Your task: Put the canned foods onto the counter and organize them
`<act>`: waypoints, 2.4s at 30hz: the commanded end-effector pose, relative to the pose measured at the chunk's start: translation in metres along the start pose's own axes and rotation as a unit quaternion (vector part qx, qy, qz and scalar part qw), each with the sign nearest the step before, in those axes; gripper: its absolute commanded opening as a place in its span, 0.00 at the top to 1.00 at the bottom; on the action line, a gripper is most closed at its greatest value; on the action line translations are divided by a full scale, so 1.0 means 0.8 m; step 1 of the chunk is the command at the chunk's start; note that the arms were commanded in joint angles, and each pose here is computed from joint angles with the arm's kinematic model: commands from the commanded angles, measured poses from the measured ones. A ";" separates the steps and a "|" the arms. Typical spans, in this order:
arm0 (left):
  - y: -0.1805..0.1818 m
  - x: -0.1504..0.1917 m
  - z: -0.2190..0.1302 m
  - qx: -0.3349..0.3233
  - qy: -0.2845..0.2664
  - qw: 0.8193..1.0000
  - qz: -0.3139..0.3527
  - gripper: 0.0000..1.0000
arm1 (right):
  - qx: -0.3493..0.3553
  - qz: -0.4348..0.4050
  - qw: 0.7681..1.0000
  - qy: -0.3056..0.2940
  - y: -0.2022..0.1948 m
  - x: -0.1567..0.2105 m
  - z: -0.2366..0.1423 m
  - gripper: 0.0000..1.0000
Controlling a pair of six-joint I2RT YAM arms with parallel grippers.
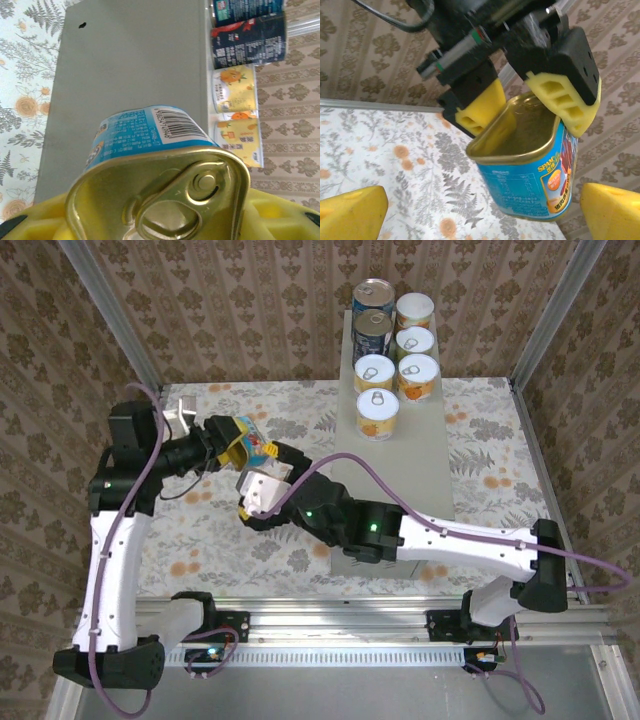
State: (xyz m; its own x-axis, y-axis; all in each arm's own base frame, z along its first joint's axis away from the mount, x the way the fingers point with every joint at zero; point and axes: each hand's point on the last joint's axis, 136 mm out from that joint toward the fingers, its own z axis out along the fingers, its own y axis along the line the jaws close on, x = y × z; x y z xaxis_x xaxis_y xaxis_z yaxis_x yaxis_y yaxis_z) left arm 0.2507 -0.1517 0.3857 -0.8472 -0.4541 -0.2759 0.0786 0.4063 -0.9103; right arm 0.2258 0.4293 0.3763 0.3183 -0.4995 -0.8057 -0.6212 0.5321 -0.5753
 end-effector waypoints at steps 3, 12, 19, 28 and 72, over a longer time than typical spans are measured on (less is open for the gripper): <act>-0.045 0.016 -0.024 0.048 0.014 0.998 0.026 0.81 | 0.094 0.010 0.995 -0.019 -0.047 -0.027 0.012 0.02; -0.050 0.027 -0.034 0.048 0.021 0.998 0.033 0.80 | 0.132 0.011 0.991 -0.013 -0.058 -0.026 0.028 0.19; -0.046 0.028 -0.032 0.050 0.024 0.998 0.032 0.76 | 0.129 0.019 0.991 -0.023 -0.062 -0.030 0.023 0.35; -0.048 0.035 -0.035 0.053 0.031 0.997 0.052 0.40 | 0.131 0.038 0.990 -0.041 -0.071 -0.035 0.016 0.45; -0.061 -0.059 -0.066 0.072 -0.108 0.978 0.163 0.00 | 0.047 0.238 0.962 -0.128 -0.165 -0.035 -0.184 0.50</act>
State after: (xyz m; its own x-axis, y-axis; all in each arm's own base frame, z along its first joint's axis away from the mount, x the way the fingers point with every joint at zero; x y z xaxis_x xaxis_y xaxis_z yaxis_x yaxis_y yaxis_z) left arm 0.2572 -0.1068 0.4517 -0.6564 -0.5011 -0.5639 0.3548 0.4545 -0.8170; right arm 0.1996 0.2931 0.4929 0.2273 -0.0677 -0.9715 -0.6654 0.7175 -0.2058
